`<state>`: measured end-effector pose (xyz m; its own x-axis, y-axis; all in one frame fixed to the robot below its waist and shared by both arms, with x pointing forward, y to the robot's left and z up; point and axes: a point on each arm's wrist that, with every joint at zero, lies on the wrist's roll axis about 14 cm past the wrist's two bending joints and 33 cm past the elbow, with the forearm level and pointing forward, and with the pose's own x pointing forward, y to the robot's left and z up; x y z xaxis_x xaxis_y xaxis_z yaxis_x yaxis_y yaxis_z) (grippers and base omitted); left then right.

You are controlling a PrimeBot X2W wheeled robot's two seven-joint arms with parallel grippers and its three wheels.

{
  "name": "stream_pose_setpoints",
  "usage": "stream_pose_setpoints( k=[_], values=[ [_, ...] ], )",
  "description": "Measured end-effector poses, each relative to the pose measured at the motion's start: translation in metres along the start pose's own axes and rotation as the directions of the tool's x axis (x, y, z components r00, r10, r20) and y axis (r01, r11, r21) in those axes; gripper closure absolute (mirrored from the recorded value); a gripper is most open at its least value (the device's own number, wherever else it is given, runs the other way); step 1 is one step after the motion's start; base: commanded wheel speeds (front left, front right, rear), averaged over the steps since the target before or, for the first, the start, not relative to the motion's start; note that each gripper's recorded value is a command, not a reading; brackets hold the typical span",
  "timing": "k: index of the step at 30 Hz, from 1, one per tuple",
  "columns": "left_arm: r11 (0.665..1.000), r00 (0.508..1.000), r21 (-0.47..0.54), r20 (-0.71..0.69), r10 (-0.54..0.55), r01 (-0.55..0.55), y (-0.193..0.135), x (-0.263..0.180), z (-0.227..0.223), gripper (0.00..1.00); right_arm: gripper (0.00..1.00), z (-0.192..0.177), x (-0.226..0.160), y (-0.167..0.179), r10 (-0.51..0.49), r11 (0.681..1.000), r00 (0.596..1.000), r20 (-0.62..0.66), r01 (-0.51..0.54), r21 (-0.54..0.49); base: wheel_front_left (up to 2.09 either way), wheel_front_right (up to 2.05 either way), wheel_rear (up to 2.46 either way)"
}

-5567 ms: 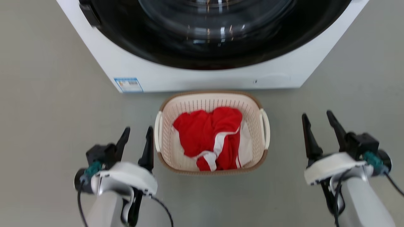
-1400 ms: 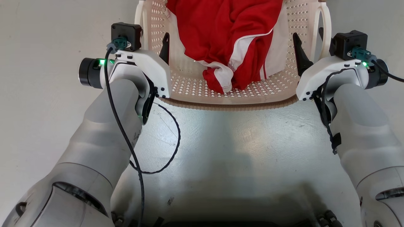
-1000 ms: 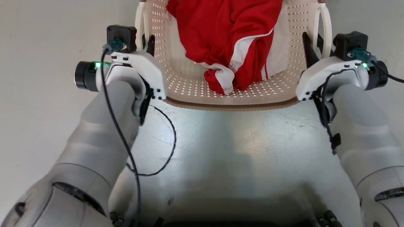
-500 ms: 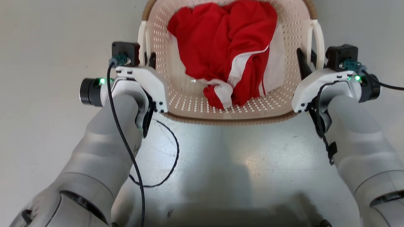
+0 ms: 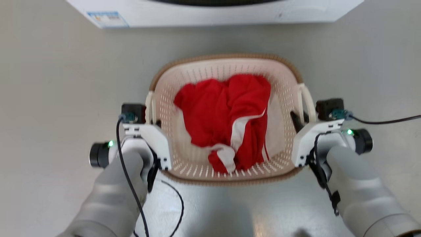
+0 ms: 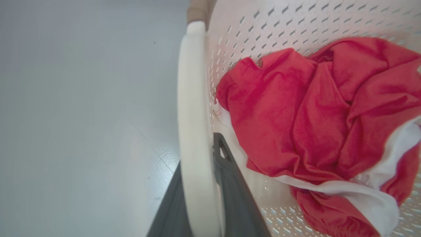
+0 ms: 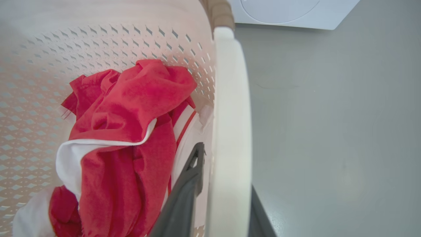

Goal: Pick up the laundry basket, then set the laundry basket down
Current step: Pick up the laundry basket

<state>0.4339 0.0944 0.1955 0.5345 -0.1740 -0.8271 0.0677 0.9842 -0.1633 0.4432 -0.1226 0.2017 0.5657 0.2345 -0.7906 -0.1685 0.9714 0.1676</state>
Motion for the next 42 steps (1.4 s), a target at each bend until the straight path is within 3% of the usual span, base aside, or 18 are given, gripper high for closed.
stream_pose_setpoints(
  k=[7, 22, 42],
  values=[
    [1.000, 1.000, 0.001, -0.003, -0.004, 0.004, -0.008, -0.038, -0.009, 1.00, 1.00, -0.002, -0.041, 0.010, 0.007, 1.000, 1.000, -0.007, -0.007, -0.002, 0.00, 0.00, 0.00],
    [0.997, 0.999, 0.071, -0.031, -0.016, 0.018, -0.020, -0.105, -0.042, 1.00, 1.00, -0.042, -0.114, 0.037, 0.038, 0.997, 0.995, -0.090, -0.044, -0.067, 0.00, 0.00, 0.00],
    [0.998, 1.000, 0.066, -0.022, -0.016, 0.018, -0.026, -0.145, -0.067, 1.00, 1.00, -0.054, -0.156, 0.053, 0.057, 0.994, 0.995, -0.082, -0.064, -0.083, 0.00, 0.00, 0.00]
  ],
)
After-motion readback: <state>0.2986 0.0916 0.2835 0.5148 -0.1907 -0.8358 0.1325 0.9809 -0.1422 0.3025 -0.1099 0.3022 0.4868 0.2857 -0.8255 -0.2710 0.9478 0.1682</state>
